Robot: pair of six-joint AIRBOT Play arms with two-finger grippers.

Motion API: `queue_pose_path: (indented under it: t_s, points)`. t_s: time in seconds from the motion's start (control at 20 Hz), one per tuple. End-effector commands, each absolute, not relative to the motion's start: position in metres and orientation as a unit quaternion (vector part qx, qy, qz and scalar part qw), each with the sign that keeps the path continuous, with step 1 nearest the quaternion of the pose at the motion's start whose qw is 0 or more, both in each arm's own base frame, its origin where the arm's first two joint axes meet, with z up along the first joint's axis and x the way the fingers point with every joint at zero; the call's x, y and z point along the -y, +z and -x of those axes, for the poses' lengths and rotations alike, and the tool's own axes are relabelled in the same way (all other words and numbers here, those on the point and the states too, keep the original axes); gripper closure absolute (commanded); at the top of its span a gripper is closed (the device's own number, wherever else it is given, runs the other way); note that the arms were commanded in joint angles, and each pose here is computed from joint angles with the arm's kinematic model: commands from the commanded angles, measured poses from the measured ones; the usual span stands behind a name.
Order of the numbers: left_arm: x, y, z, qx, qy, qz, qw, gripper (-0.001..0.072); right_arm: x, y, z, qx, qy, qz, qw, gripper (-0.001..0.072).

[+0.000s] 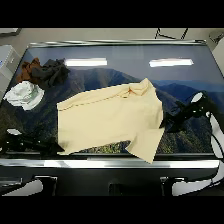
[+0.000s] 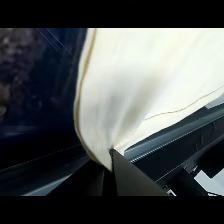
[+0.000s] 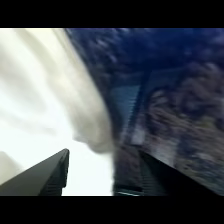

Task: Fold the clothes and pants, and hang the long-sleeved shirts on hangers.

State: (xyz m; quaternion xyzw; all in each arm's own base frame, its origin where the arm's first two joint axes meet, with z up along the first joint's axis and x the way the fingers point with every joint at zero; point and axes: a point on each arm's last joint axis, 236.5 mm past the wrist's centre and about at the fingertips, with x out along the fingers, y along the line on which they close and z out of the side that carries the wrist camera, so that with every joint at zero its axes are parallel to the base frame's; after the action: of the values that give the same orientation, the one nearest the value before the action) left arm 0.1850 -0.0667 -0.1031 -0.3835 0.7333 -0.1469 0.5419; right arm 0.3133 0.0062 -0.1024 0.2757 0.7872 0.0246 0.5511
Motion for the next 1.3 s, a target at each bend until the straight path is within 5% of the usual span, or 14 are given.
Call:
queue_pose_path:
  t_s: [0.0, 0.05, 0.1, 0.2, 0.35, 0.5, 0.6, 0.7, 0.8, 1.25]
  points:
    - [0.067, -0.101, -0.186, -0.731, -0.148, 0.382, 0.546, 0.0688, -0.031, -0.118, -0.346, -0.748, 0.039, -0.322, 0.578, 0.0364]
    - [0.066, -0.1, -0.188, -0.729, -0.148, 0.38, 0.55, 0.0688, -0.037, -0.117, -0.35, -0.745, 0.044, -0.321, 0.584, 0.0636]
    - [0.063, -0.096, -0.193, -0.724, -0.145, 0.377, 0.559, 0.0688, -0.045, -0.11, -0.354, -0.742, 0.059, -0.319, 0.586, 0.0676]
    - [0.05, -0.075, -0.225, -0.693, -0.142, 0.363, 0.606, 0.069, -0.048, -0.077, -0.369, -0.725, 0.106, -0.286, 0.618, 0.0677]
    - [0.012, 0.031, -0.321, -0.559, -0.136, 0.307, 0.758, 0.069, -0.027, 0.039, -0.434, -0.606, 0.124, -0.237, 0.749, 0.0678]
    - [-0.021, 0.242, -0.382, -0.323, -0.11, 0.187, 0.921, 0.0688, -0.002, 0.256, -0.477, -0.343, 0.106, -0.143, 0.922, 0.0677]
    - [-0.019, 0.399, -0.362, -0.136, -0.091, 0.095, 0.982, 0.0687, 0.008, 0.401, -0.445, -0.155, 0.076, -0.085, 0.981, 0.0677]
    - [0.001, 0.504, -0.31, 0.004, -0.082, 0.034, 0.996, 0.0687, 0.008, 0.492, -0.382, -0.026, 0.051, -0.049, 0.997, 0.0676]
    - [0.023, 0.547, -0.263, 0.066, -0.083, 0.008, 0.994, 0.0687, 0.005, 0.523, -0.324, 0.012, 0.031, -0.019, 0.999, 0.0676]
    - [0.039, 0.571, -0.192, 0.121, -0.04, -0.039, 0.991, 0.0687, 0.011, 0.563, -0.212, 0.079, -0.034, 0.02, 0.996, 0.0676]
